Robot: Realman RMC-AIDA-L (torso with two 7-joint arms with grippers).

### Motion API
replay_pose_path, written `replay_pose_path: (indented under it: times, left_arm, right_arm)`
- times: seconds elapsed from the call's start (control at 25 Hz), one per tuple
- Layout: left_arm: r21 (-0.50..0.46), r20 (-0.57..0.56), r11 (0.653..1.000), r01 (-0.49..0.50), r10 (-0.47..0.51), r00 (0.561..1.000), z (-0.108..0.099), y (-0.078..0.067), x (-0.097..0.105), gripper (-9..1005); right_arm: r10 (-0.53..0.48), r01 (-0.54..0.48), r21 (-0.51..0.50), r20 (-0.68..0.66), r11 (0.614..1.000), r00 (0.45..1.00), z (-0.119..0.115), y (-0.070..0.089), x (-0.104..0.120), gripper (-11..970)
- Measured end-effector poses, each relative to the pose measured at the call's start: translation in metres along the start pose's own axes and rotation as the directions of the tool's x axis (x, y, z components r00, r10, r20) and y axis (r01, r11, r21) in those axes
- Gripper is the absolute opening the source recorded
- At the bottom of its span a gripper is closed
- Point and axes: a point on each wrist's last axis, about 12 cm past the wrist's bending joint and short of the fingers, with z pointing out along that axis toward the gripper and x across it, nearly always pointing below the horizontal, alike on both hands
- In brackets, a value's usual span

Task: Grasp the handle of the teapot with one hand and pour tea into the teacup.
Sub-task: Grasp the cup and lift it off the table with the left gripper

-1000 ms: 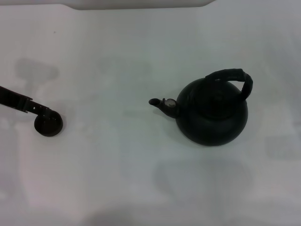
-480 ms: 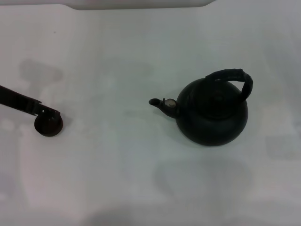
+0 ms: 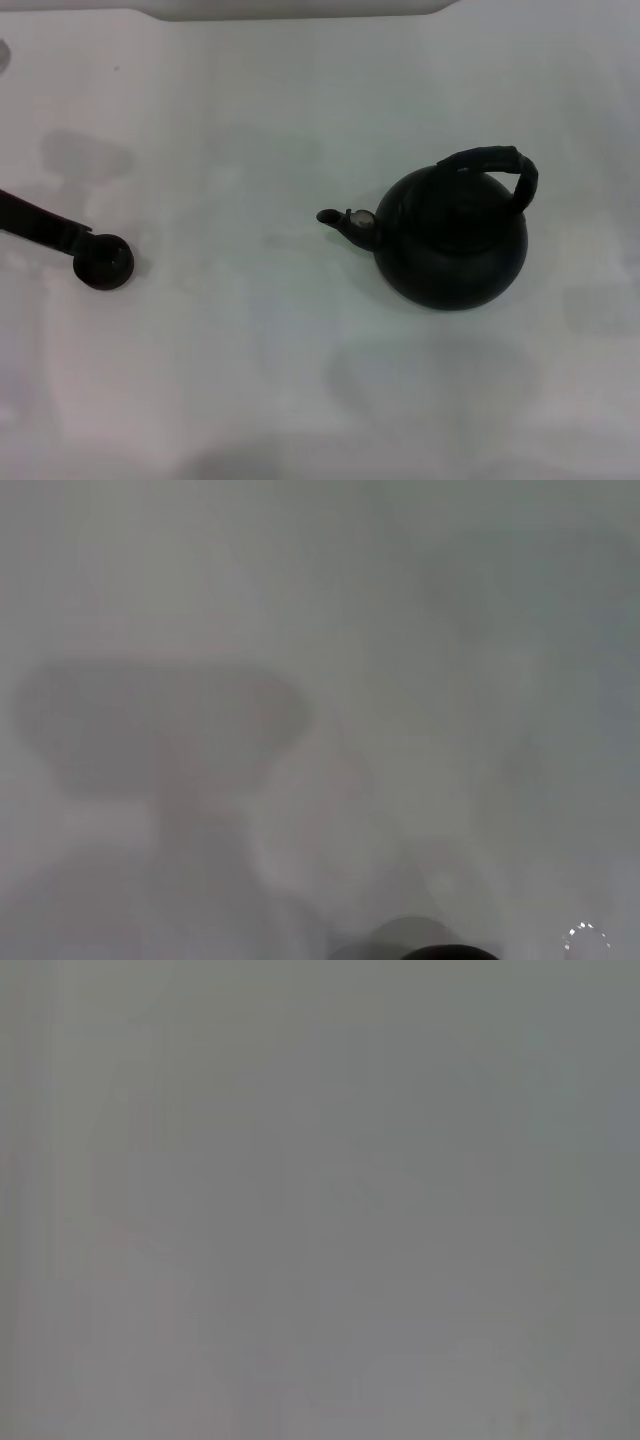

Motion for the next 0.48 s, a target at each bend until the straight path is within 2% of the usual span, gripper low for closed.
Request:
replay_pose_path:
  times: [0.48]
  left_arm:
    - [0.012, -0.056, 1.0, -0.012, 0.013, 0.998, 0.019, -0.004, -0.002, 865]
  right_arm:
    - [0.004, -0.004, 0.006, -0.003, 1.0, 1.0, -0.001, 0.0, 0.001, 863]
